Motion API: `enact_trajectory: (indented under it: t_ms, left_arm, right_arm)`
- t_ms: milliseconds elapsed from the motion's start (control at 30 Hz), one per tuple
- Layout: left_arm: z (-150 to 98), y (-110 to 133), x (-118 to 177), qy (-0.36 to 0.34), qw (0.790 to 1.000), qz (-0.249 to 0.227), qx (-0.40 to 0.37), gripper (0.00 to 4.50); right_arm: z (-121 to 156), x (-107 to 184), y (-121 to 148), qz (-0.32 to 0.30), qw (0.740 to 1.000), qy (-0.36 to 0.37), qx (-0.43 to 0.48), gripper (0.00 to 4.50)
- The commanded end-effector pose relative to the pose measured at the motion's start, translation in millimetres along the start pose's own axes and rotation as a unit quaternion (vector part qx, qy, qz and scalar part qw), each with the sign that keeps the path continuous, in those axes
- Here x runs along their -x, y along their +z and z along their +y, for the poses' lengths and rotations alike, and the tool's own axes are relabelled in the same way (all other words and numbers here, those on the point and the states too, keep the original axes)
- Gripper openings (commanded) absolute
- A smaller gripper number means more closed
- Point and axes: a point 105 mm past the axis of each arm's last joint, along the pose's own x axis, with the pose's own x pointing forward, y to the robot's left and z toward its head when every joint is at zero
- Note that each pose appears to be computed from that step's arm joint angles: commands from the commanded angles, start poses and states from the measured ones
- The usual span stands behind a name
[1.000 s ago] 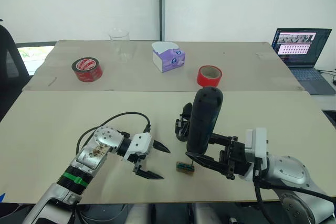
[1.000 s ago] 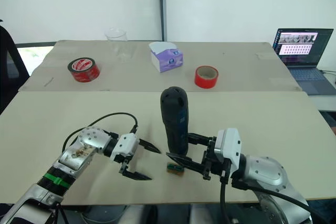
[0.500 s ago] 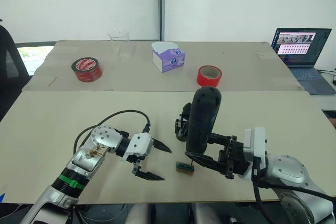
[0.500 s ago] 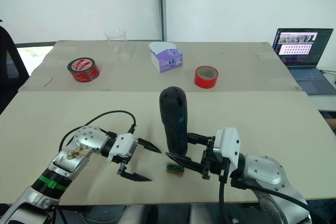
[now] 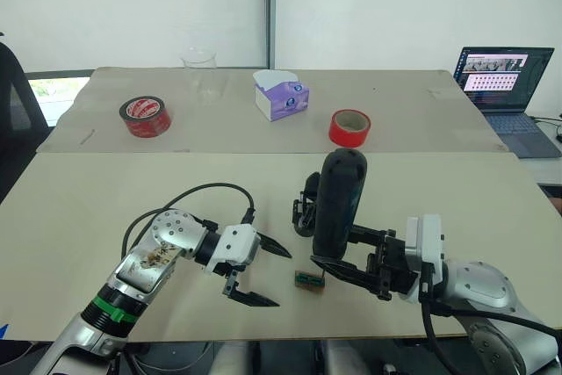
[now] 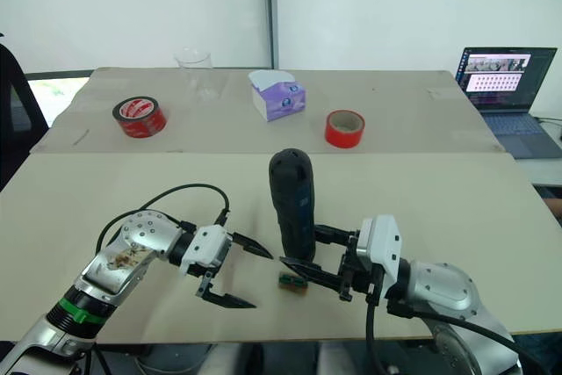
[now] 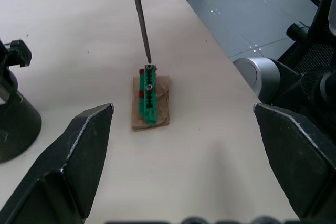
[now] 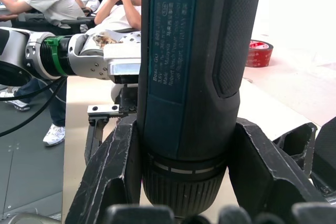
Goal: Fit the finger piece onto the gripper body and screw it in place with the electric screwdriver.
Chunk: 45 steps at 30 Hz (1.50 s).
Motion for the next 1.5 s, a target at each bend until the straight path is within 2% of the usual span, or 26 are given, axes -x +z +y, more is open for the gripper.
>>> enact_trajectory:
  t_ms: [33,1000,1500]
  left_arm:
    - [0.5,7.2,3.1,0.005,1.000,-0.006,-0.012,4.50]
    - [0.1,-4.7,6.6,0.008,1.000,-0.002,-0.009,4.50]
    - [-0.2,0.8,4.3,0.006,1.000,-0.006,-0.014,4.50]
  right_arm:
    - [1.3,-0.8,13.8,-0.026,0.999,0.001,0.030,1.89]
    - [1.5,-0.3,12.4,-0.020,0.999,-0.004,0.034,1.89]
    - [0.0,-0.8,10.1,-0.015,0.999,-0.011,0.034,1.89]
